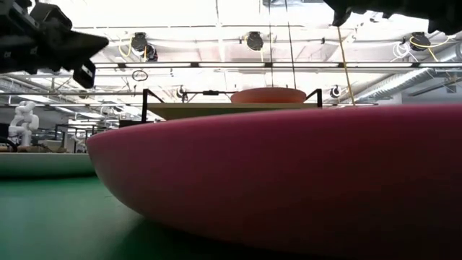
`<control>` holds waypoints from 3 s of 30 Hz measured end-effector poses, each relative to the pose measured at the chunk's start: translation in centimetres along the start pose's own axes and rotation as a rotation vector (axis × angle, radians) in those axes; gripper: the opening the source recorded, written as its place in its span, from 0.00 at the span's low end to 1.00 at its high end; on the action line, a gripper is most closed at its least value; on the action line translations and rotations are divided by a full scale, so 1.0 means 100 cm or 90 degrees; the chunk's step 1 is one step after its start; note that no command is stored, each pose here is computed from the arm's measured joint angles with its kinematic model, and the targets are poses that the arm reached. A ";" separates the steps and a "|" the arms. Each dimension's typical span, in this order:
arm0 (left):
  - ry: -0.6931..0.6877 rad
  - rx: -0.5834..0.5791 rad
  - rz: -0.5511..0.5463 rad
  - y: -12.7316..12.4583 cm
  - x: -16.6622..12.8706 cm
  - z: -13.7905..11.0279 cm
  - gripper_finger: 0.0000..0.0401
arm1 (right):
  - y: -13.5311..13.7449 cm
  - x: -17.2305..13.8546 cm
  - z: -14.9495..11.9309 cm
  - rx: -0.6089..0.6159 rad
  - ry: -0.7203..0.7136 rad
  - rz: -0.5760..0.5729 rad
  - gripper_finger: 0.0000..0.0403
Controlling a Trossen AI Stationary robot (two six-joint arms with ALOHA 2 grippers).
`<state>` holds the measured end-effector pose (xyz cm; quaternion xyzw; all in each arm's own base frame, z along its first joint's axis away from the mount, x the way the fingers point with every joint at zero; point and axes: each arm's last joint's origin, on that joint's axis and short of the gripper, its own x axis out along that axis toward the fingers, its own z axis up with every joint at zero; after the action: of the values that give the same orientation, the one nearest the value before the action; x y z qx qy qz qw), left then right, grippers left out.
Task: Place and stack plates onto a shelf
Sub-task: Stack the bottom white plate on top of the light pink plate on the shelf
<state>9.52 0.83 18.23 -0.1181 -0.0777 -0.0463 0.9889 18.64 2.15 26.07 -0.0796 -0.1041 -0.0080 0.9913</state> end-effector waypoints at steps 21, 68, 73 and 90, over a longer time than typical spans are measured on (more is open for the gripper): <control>0.219 -0.010 0.174 -0.012 0.026 0.077 0.02 | 0.000 0.000 -0.001 0.007 0.006 -0.001 0.15; 0.950 -0.035 0.344 -0.121 0.135 -0.055 0.02 | -0.001 0.000 -0.003 0.004 0.026 -0.032 0.15; 0.952 -0.037 0.343 -0.121 0.135 -0.055 0.08 | -0.001 0.000 -0.003 0.004 0.026 -0.032 0.15; 0.935 -0.039 0.344 -0.121 0.141 -0.065 0.15 | -0.001 0.000 -0.005 0.017 0.035 -0.030 0.15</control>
<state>23.01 -13.46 17.06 -0.0993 0.6293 0.1275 0.7602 18.73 1.99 25.62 -0.0638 -0.0785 -0.0324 0.9943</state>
